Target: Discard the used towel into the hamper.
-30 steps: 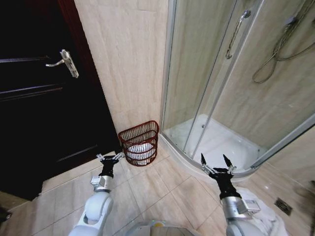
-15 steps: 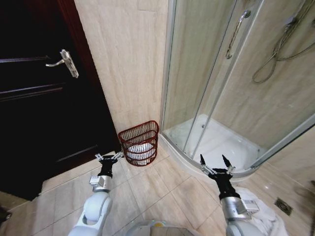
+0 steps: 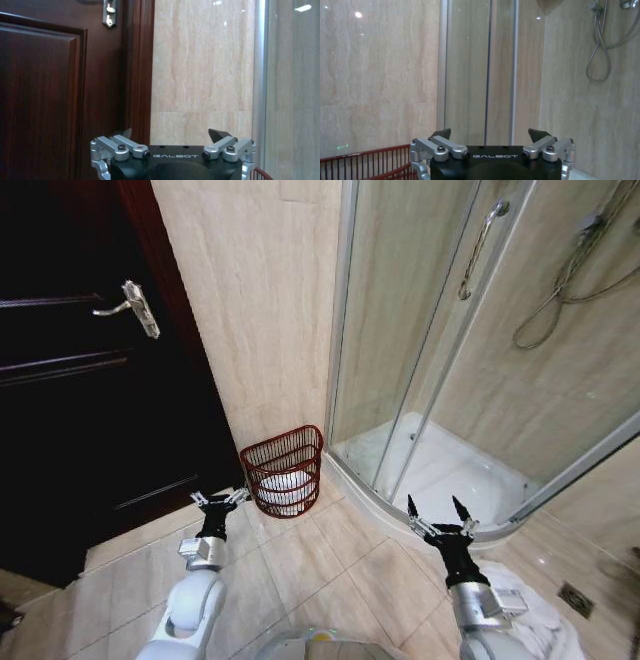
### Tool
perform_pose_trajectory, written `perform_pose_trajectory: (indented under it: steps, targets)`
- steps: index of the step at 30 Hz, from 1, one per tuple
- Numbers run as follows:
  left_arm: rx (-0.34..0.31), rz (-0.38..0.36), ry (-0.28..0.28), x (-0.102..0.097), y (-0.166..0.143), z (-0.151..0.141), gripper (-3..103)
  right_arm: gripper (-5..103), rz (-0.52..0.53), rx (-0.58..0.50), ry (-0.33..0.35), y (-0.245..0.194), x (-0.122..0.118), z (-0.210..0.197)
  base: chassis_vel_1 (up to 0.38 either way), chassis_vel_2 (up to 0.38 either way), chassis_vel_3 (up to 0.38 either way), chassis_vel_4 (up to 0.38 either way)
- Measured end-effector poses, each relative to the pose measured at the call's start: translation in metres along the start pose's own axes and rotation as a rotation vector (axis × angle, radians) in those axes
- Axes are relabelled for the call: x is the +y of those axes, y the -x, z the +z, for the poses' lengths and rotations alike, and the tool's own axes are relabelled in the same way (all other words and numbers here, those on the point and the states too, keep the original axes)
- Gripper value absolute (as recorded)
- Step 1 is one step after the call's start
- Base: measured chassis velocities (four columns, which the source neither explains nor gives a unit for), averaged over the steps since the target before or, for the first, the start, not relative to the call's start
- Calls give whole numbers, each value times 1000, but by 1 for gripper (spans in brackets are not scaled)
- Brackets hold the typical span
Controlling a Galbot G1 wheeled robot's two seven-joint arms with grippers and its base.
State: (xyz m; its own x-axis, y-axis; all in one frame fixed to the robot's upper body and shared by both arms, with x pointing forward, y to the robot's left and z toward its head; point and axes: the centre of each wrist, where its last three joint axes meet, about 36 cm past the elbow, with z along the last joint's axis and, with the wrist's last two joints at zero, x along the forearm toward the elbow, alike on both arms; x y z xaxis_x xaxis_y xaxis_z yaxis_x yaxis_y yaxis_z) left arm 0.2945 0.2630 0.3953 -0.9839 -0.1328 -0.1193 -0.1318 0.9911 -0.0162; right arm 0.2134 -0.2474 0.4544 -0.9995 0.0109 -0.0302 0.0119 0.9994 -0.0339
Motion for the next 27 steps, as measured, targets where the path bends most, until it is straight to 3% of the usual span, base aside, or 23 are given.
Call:
perform_pose_trajectory:
  steps: [27]
  targets:
    - [-5,-2,-2,-4,-2,-2,100,100,10,-13,-7,-5,-3,4,-3,-21,4,21]
